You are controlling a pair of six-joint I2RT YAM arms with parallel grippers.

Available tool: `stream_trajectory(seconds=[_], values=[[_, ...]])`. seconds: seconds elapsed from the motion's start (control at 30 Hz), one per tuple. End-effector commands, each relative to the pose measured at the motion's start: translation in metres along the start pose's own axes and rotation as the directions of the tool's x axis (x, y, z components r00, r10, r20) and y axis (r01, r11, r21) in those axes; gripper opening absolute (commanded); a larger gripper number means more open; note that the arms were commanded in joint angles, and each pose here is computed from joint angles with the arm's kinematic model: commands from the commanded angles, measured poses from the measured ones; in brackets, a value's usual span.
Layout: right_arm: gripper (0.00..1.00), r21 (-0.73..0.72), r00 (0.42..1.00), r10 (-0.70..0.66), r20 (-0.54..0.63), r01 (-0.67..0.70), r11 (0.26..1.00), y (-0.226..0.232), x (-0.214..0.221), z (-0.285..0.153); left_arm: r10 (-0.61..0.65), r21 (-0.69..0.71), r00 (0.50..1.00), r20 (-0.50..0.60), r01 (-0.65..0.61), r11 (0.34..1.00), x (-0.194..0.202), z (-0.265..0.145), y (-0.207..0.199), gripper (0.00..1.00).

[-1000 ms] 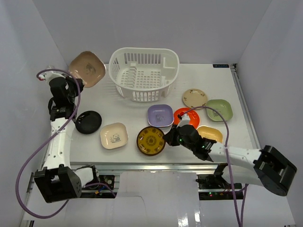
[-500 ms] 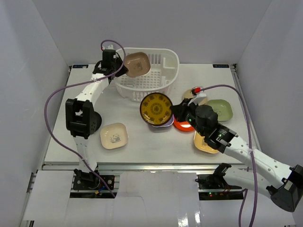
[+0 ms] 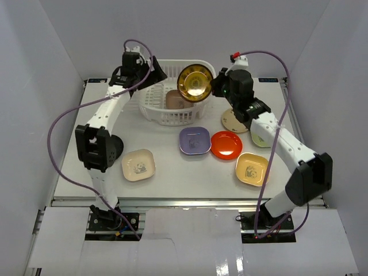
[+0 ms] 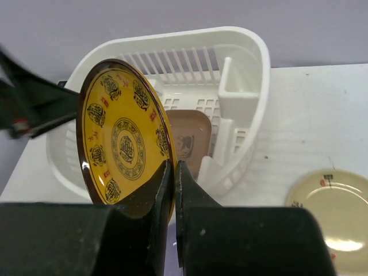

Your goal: Place the plates into the plastic bin on the countertop

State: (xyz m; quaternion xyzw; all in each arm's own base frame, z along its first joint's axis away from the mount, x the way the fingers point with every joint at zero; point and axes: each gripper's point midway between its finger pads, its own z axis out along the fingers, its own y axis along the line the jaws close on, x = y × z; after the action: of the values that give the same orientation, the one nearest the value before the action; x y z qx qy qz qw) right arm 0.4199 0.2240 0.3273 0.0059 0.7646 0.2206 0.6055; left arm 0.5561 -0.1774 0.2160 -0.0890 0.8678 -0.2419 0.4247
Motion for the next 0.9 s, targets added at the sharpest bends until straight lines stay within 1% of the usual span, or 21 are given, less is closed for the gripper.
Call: stream_trajectory(seconds=[0.0, 0.03, 0.1, 0.13, 0.17, 0.2, 0.23, 0.27, 0.33, 0.37, 0.4, 0.43, 0.47, 0.6, 0.63, 0.67, 0.7, 0.73, 0.8, 0.83, 0.87], values=[[0.08, -0.068, 1.0, -0.013, 0.019, 0.015, 0.998, 0.02, -0.014, 0.04, 0.047, 0.147, 0.967, 0.249, -0.086, 0.985, -0.075, -0.126, -0.07, 0.98], [0.08, -0.08, 0.999, -0.007, 0.039, 0.01, 0.997, 0.026, -0.027, 0.048, 0.05, 0.16, 0.951, 0.305, -0.103, 0.982, -0.08, -0.168, -0.078, 0.98], [0.08, -0.087, 1.0, 0.006, 0.013, -0.004, 0.996, 0.029, -0.018, 0.064, 0.044, 0.111, 0.943, 0.329, -0.085, 0.99, -0.061, -0.192, -0.06, 0.98], [0.08, -0.08, 1.0, 0.004, -0.023, -0.006, 0.997, 0.026, 0.0, 0.081, 0.028, 0.046, 0.97, 0.24, -0.04, 0.998, -0.013, -0.178, -0.026, 0.98], [0.08, -0.092, 1.0, 0.014, -0.023, -0.016, 0.996, 0.03, -0.002, 0.088, 0.024, 0.039, 0.957, 0.289, -0.037, 0.999, -0.006, -0.21, -0.022, 0.98], [0.08, -0.085, 0.997, 0.013, -0.071, -0.019, 0.996, 0.026, 0.02, 0.105, 0.017, -0.027, 0.981, 0.194, -0.012, 1.0, 0.044, -0.199, 0.013, 0.98], [0.08, -0.089, 0.996, 0.011, -0.085, -0.019, 0.996, 0.027, 0.026, 0.112, -0.009, -0.054, 0.985, 0.171, 0.018, 0.998, 0.065, -0.205, 0.026, 0.98], [0.08, -0.093, 0.994, 0.011, -0.112, -0.021, 0.995, 0.029, 0.031, 0.117, -0.02, -0.099, 0.978, 0.207, 0.041, 0.994, 0.073, -0.226, 0.039, 0.98], [0.08, -0.091, 0.984, 0.023, -0.177, -0.04, 0.995, 0.026, 0.062, 0.137, -0.072, -0.213, 0.991, 0.108, 0.094, 0.972, 0.127, -0.231, 0.077, 0.98], [0.08, -0.134, 0.984, 0.029, -0.177, -0.053, 0.99, 0.038, 0.054, 0.142, -0.095, -0.238, 0.988, 0.118, 0.121, 0.964, 0.137, -0.244, 0.085, 0.97], [0.08, -0.121, 0.97, 0.038, -0.239, -0.068, 0.99, 0.034, 0.079, 0.151, -0.121, -0.307, 0.989, 0.084, 0.141, 0.941, 0.155, -0.251, 0.1, 0.95], [0.08, -0.129, 0.972, 0.046, -0.233, -0.077, 0.989, 0.039, 0.074, 0.156, -0.175, -0.345, 0.981, 0.083, 0.192, 0.919, 0.166, -0.255, 0.108, 0.93], [0.08, -0.145, 0.962, 0.044, -0.271, -0.086, 0.986, 0.04, 0.09, 0.16, -0.2, -0.415, 0.978, 0.062, 0.207, 0.886, 0.179, -0.266, 0.121, 0.92], [0.24, -0.121, 0.956, 0.062, -0.287, -0.101, 0.988, 0.037, 0.101, 0.165, -0.242, -0.512, 0.97, -0.003, 0.207, 0.834, 0.201, -0.274, 0.136, 0.96], [0.4, -0.113, 0.954, 0.061, -0.293, -0.098, 0.989, 0.035, 0.103, 0.164, -0.247, -0.519, 0.968, -0.031, 0.196, 0.832, 0.207, -0.272, 0.138, 0.96], [0.47, -0.092, 0.958, 0.062, -0.282, -0.091, 0.992, 0.031, 0.101, 0.164, -0.26, -0.541, 0.963, -0.068, 0.183, 0.821, 0.218, -0.271, 0.142, 0.96], [0.61, -0.089, 0.959, 0.059, -0.276, -0.086, 0.992, 0.03, 0.098, 0.162, -0.273, -0.561, 0.955, -0.115, 0.164, 0.812, 0.229, -0.266, 0.147, 0.96], [0.67, -0.09, 0.96, 0.045, -0.277, -0.072, 0.993, 0.029, 0.096, 0.16, -0.286, -0.563, 0.945, -0.159, 0.151, 0.813, 0.24, -0.262, 0.148, 0.96], [0.74, -0.109, 0.968, 0.024, -0.251, -0.053, 0.993, 0.034, 0.077, 0.15, -0.312, -0.611, 0.923, -0.224, 0.117, 0.783, 0.26, -0.26, 0.161, 0.96], [0.76, -0.115, 0.969, 0.011, -0.247, -0.041, 0.993, 0.036, 0.073, 0.144, -0.335, -0.626, 0.901, -0.275, 0.097, 0.774, 0.273, -0.256, 0.165, 0.94], [0.76, -0.127, 0.973, -0.015, -0.232, -0.015, 0.992, 0.037, 0.064, 0.139, -0.348, -0.646, 0.891, -0.293, 0.084, 0.759, 0.278, -0.256, 0.169, 0.93]])
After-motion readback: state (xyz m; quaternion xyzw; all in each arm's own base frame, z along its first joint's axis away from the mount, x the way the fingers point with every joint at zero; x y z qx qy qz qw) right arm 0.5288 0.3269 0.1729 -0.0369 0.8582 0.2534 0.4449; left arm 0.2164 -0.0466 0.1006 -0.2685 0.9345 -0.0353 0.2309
